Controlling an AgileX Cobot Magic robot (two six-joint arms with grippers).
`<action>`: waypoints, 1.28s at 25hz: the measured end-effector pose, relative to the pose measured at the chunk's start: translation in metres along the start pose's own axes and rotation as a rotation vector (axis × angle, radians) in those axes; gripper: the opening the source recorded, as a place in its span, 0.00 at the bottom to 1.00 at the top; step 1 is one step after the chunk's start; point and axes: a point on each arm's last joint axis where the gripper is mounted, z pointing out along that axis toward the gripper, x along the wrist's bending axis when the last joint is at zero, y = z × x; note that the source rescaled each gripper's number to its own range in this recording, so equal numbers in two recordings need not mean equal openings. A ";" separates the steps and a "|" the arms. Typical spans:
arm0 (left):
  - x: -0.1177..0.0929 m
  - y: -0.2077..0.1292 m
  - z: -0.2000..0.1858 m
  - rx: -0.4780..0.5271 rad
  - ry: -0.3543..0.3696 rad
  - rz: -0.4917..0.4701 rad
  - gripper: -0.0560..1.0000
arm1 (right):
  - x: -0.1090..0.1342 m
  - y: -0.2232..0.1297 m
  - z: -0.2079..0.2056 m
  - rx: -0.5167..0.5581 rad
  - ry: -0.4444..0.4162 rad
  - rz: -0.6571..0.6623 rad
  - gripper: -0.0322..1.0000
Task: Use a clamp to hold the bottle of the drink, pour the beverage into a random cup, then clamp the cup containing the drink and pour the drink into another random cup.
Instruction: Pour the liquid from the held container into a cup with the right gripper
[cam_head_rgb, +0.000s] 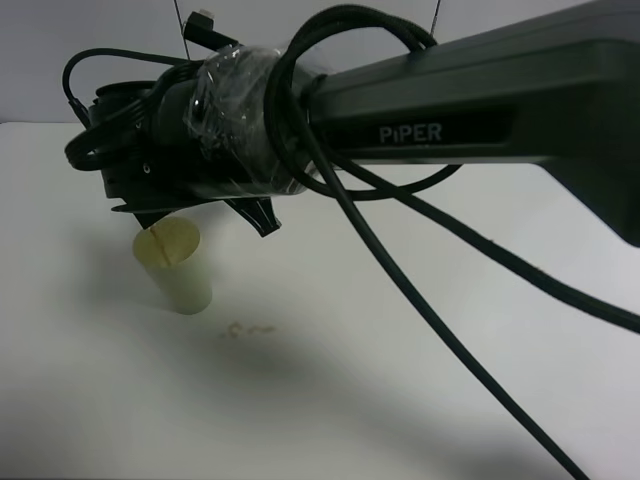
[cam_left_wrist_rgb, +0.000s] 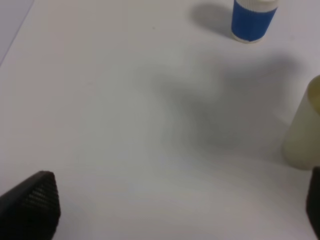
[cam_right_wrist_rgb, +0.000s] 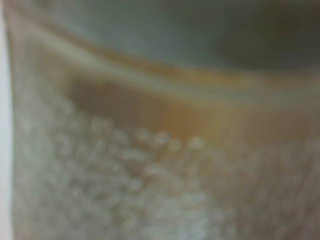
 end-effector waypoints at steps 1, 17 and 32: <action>0.000 0.000 0.000 0.000 0.000 0.000 1.00 | 0.000 0.000 0.000 0.002 0.001 0.000 0.03; 0.000 0.000 0.000 0.000 0.000 0.000 1.00 | 0.001 -0.003 0.000 0.036 0.011 -0.005 0.03; 0.000 0.000 0.000 0.000 0.000 0.000 1.00 | 0.000 -0.005 0.000 0.054 -0.003 -0.017 0.03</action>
